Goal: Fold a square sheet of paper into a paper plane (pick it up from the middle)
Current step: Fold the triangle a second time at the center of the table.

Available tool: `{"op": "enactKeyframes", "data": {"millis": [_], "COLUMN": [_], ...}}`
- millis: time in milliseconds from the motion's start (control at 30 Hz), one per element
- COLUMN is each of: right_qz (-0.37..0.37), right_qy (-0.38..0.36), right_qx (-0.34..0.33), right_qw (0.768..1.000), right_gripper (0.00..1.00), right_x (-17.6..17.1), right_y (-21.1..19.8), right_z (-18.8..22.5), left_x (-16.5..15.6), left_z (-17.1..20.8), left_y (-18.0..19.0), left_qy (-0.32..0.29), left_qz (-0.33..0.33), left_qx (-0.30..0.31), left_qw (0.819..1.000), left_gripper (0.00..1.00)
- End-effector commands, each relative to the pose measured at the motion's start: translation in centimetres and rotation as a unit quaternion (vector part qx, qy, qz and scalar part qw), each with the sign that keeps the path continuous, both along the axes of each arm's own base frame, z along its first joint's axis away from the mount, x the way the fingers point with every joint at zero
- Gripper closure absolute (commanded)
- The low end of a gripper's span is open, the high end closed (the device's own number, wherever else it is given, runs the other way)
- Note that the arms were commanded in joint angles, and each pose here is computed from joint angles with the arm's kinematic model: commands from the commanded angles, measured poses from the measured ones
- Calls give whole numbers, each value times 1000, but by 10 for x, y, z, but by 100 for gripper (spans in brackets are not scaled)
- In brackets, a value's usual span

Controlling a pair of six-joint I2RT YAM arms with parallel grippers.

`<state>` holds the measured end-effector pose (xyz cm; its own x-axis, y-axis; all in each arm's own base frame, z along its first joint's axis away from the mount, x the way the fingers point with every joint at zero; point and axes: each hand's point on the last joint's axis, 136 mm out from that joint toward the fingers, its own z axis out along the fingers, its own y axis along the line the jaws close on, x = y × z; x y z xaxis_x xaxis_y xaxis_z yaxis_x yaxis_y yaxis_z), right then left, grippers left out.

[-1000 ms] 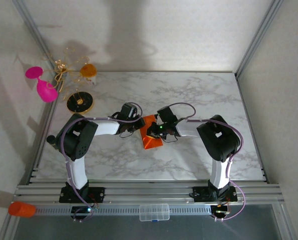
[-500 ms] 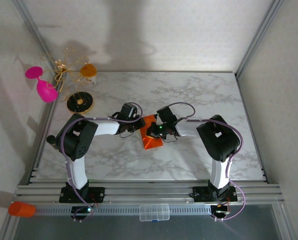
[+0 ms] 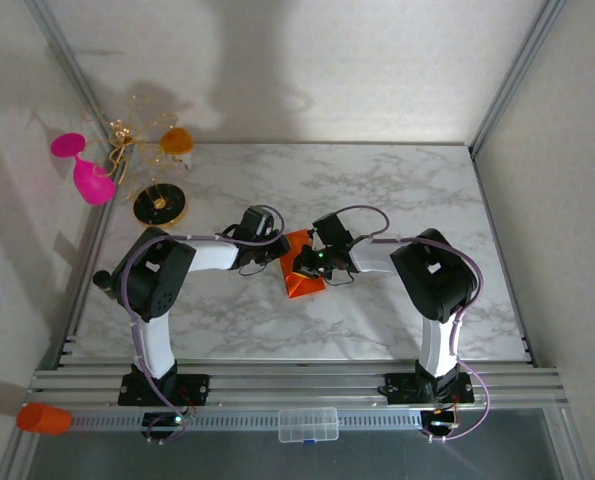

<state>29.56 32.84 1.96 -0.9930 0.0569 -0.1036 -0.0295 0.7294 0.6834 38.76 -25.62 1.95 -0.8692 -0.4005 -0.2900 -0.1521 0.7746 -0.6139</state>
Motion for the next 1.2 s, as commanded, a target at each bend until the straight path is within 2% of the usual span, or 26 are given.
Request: {"op": "enactKeyframes", "data": {"millis": [0, 400, 600, 700, 933, 1067, 1167], "right_qz": [-2, -2, -2, -2, -4, -2, 0], "right_qy": [3, 4, 14, 17, 22, 23, 22], "right_qx": [-11, -13, -27, -30, -34, -33, -31], "right_qw": [1000, 1000, 1000, 999, 999, 999, 999], "right_gripper": [100, 99, 95, 91, 69, 62, 59], "right_x": [1, 0, -3, -4, -6, -7, -7], "right_y": [3, 3, -2, -3, -4, -4, -4], "right_z": [-7, -9, -18, -20, -23, -23, -22], "left_x": [-28, -28, -22, -14, -3, -4, -6], "left_z": [-31, -30, -9, 11, 33, 39, 45], "left_y": [7, 7, 4, 8, 45, 60, 58], "left_qy": [59, 59, 43, 26, 7, 1, -3], "left_qz": [-6, -6, -1, 14, 73, 89, 84], "left_qx": [23, 21, 10, 1, 11, 13, 3], "left_qw": [998, 998, 999, 1000, 997, 996, 996], "left_gripper": [82, 83, 81, 80, 77, 76, 76]}}
